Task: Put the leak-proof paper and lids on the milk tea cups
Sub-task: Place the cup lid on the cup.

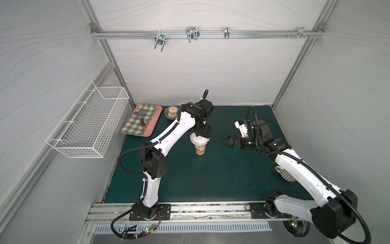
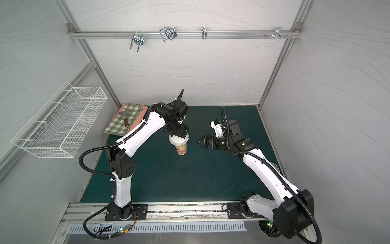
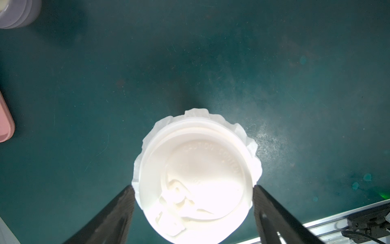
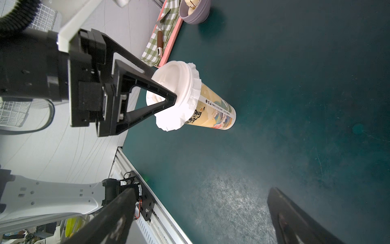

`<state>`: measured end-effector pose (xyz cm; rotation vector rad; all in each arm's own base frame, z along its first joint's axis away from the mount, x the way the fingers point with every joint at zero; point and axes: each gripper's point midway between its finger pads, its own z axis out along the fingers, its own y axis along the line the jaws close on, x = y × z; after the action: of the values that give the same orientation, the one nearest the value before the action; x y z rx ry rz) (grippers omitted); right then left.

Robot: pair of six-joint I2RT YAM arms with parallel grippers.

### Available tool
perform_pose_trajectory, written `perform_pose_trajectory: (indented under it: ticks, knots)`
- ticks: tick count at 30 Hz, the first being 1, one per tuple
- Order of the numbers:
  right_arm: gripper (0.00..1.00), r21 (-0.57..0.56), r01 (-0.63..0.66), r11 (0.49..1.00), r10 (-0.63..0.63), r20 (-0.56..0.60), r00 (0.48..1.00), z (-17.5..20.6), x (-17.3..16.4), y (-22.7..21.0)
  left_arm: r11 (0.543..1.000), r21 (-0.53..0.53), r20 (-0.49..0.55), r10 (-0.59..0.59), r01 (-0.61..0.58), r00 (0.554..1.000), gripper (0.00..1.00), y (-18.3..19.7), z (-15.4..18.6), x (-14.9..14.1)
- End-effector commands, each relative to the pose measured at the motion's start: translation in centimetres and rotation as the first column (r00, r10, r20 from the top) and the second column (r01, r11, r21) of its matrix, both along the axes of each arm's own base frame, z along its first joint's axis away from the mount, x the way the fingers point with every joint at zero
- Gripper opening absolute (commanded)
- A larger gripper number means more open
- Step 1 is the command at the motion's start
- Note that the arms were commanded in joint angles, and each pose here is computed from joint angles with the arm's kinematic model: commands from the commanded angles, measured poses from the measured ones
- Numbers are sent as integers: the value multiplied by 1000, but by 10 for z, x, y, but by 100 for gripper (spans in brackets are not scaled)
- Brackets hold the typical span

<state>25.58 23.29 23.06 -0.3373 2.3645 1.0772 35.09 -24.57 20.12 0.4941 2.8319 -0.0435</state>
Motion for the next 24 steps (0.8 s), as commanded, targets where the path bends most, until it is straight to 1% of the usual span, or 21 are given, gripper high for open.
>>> perform_pose_trajectory:
  ticks: [1, 6, 11, 16, 20, 23, 24]
  knots:
    - [99, 26, -6, 1000, 5, 37, 999, 16, 5, 6, 1000, -18, 33, 8, -7, 999, 89, 4, 19, 0]
    - [99, 29, -12, 999, 11, 41, 999, 18, 7, 10, 998, -58, 44, 6, -3, 999, 90, -1, 29, -2]
    - [99, 32, -14, 999, 13, 42, 999, 20, 9, 13, 997, -73, 38, 8, -5, 999, 92, -1, 32, -5]
    - [99, 35, 9, 999, -10, 10, 1000, 19, 15, 16, 992, -122, 85, 24, -13, 996, 95, -2, 54, -5]
    - [99, 24, 33, 999, -33, -13, 999, 19, 25, 19, 974, -226, 107, 59, -34, 992, 95, -1, 76, -5]
    - [98, 54, 19, 998, -17, -41, 999, 20, 31, 28, 942, -330, 93, 106, -70, 990, 91, 5, 86, -3]
    - [93, 68, 10, 998, -6, -57, 998, 20, 33, 33, 924, -372, 77, 125, -88, 989, 90, 7, 87, -1]
